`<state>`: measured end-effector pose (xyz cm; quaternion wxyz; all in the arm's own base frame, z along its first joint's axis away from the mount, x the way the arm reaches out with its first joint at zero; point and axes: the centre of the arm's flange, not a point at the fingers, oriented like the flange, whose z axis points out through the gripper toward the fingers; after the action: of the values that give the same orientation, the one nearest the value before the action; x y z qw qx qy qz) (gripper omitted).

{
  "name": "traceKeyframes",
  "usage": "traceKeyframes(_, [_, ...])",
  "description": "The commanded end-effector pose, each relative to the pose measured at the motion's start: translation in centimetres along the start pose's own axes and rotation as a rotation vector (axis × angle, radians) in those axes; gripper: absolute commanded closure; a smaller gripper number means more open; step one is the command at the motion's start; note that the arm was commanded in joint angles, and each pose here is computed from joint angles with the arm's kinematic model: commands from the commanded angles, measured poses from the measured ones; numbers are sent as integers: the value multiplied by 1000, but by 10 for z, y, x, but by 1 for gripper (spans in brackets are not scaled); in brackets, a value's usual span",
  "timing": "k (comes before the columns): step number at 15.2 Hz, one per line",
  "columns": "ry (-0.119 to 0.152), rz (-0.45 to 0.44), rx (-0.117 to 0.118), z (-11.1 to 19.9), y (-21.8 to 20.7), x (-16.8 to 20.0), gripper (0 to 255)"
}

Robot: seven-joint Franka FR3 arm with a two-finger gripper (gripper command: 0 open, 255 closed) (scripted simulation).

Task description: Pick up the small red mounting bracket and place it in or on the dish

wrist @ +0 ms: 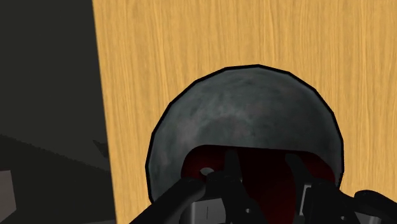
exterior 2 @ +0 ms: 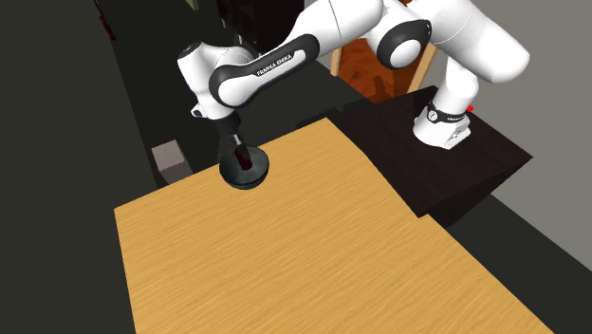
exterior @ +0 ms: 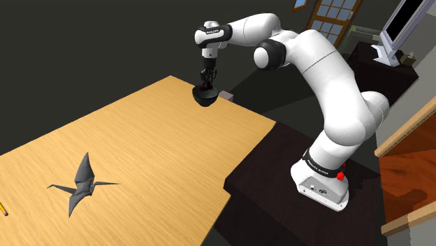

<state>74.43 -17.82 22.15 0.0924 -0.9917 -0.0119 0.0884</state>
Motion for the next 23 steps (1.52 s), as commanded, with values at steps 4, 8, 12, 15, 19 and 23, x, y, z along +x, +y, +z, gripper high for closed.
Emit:
traceKeyframes(4, [0, 0, 0, 23, 5, 4, 255])
traceKeyframes(8, [0, 0, 0, 23, 5, 4, 255])
traceKeyframes(12, [0, 0, 0, 23, 5, 4, 255])
traceKeyframes(15, [0, 0, 0, 23, 5, 4, 0])
traceKeyframes(19, [0, 0, 0, 10, 5, 4, 0])
traceKeyframes(23, [0, 0, 0, -27, 5, 4, 0])
